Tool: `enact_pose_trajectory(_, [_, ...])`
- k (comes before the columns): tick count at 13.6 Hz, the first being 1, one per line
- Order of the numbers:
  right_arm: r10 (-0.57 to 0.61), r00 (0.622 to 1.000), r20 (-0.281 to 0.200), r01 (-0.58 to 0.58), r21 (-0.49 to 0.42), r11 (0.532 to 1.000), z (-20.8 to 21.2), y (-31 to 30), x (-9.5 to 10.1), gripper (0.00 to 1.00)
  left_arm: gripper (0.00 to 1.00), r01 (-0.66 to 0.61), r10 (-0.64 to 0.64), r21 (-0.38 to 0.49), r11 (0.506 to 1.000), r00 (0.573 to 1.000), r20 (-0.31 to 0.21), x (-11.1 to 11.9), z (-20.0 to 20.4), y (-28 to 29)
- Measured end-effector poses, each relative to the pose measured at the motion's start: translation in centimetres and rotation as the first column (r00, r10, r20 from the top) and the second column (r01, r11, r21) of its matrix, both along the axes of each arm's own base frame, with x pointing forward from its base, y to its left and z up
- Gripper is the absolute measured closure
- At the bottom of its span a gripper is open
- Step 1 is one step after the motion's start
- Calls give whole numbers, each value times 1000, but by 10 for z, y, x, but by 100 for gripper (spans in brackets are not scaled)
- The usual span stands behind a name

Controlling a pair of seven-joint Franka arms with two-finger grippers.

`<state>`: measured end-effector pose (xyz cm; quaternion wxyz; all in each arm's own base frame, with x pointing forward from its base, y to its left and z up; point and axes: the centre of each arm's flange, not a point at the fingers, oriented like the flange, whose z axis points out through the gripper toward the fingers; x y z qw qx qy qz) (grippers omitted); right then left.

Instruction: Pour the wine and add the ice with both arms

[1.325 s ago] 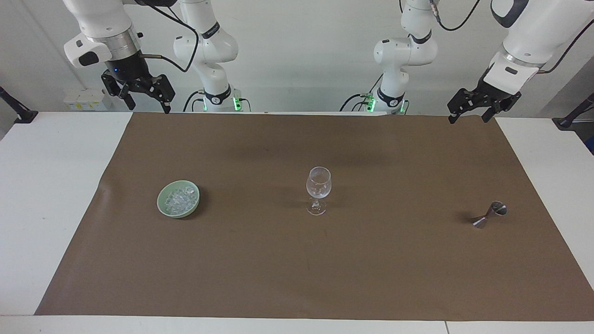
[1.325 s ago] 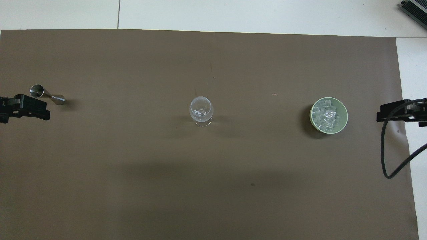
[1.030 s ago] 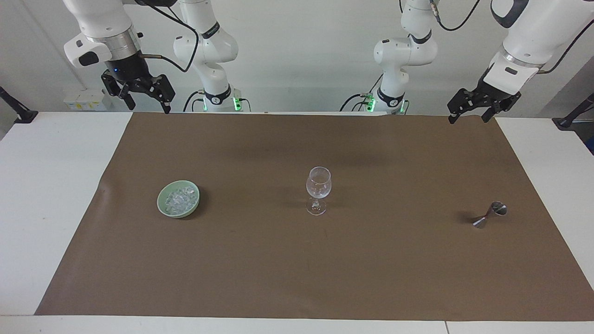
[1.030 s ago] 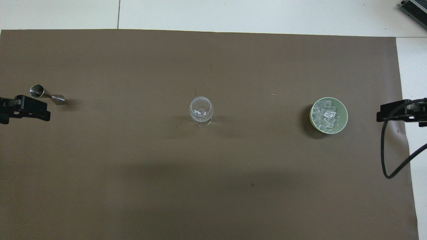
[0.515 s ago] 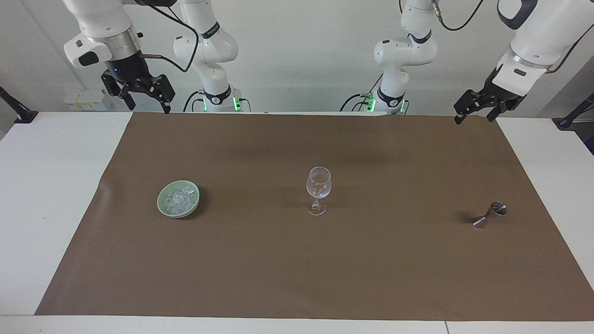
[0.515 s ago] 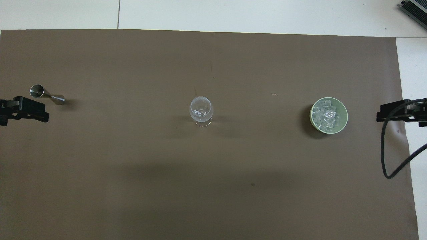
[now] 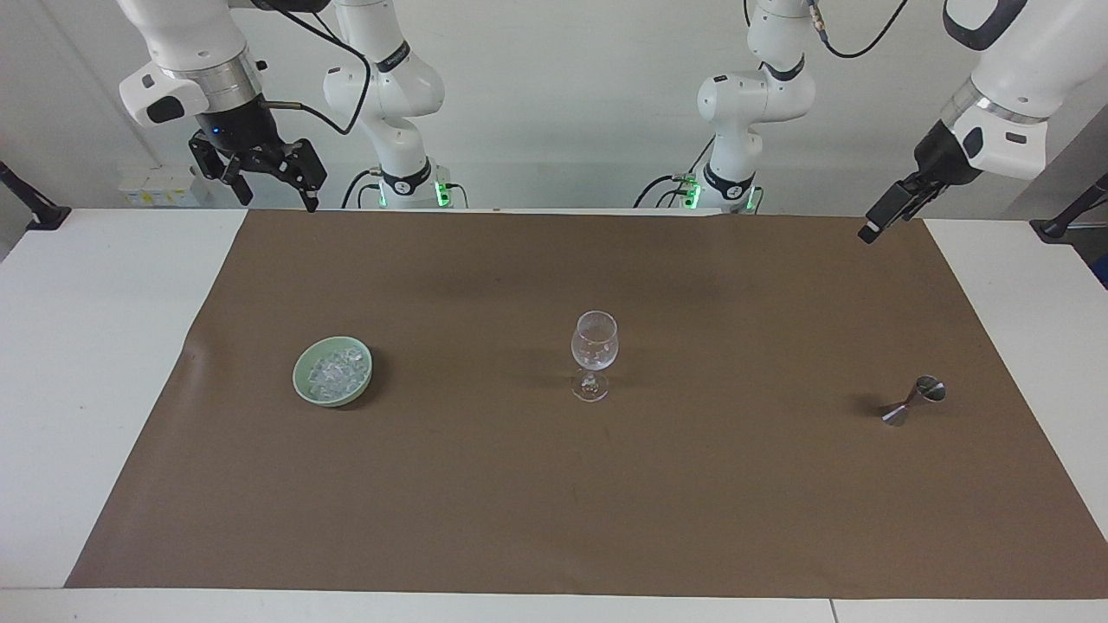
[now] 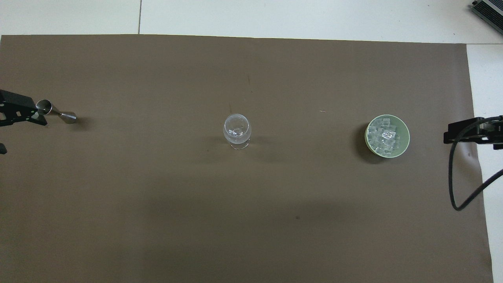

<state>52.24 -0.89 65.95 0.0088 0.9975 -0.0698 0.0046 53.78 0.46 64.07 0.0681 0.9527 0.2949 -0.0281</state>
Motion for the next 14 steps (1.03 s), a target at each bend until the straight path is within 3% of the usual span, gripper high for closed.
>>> enact_pose_trajectory(3, [0,1000,0,0,0,1000,0,0,0,0,0,-153,153,-39,987,988,2,2,0,22])
enact_pose_trajectory(6, [0,1000,0,0,0,1000,0,0,0,0,0,-320,322,-101,942,947,2,4,-2,54])
enact_pose_trajectory(11, [0,1000,0,0,0,1000,0,0,0,0,0,-581,596,-251,774,803,-19,-10,-32,115])
enact_pose_trajectory(14, [0,1000,0,0,0,1000,0,0,0,0,0,-679,697,-306,667,714,-64,-25,-51,139])
